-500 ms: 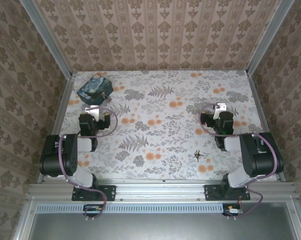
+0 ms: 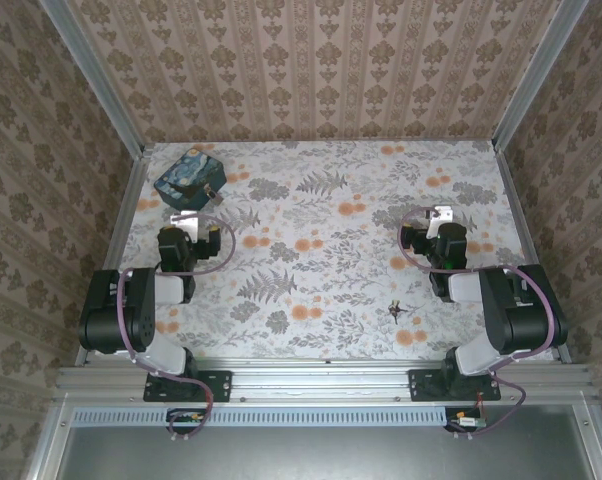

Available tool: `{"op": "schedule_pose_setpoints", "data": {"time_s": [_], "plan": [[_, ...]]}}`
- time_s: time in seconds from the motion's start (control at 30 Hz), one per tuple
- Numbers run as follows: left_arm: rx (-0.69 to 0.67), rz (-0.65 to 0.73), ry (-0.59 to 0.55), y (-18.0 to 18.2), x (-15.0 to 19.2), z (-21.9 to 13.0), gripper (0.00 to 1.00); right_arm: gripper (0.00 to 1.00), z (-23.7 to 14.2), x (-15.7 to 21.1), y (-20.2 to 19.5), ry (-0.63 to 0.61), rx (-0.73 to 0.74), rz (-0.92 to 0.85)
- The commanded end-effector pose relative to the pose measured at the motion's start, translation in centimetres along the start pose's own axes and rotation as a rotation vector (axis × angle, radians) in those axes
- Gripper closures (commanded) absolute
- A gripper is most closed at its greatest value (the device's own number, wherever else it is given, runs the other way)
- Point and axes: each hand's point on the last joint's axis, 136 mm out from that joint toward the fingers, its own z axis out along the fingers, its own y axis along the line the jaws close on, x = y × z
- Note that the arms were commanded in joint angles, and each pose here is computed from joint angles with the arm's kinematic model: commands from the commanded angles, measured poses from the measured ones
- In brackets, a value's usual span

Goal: Unlock a padlock with a key

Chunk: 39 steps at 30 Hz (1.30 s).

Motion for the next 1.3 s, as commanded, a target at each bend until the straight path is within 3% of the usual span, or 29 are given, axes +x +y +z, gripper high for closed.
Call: {"op": "schedule_pose_setpoints", "data": {"time_s": [0.0,0.47,0.57,0.7,0.9,1.13,1.27], "plan": [[0.004,-0.025,-0.026,0.3,-1.2,0.3,0.00,0.00,0.1,-1.4,-0.1,-0.039,0.012,-0.012],[0.033,-0.064,-0.040,0.7,-1.6,0.0,0.01,0.00,0.1,-1.4,-0.1,-0.040,0.012,-0.013],[-0.071,-0.070,0.019,2.2,-3.5,-0.8,0.05,0.00,0.1,-1.4,-0.1,-0.040,0.012,-0.010],[-0.143,-0.122,0.070,4.5,-8.8,-1.2,0.00,0.00,0.1,-1.6,-0.1,-0.043,0.012,-0.012],[-0.170,-0.263,0.171,8.6,-12.2,2.8,0.00,0.02,-1.6,-4.5,1.5,0.079,-0.002,-0.004],[-0.050,-0.438,0.350,11.2,-11.8,9.7,0.00,0.01,-4.6,-6.6,9.2,0.148,-0.168,-0.114],[0.021,-0.465,0.436,11.5,-11.0,13.0,0.00,0.00,-6.3,-7.0,12.9,0.158,-0.270,-0.153]]}}
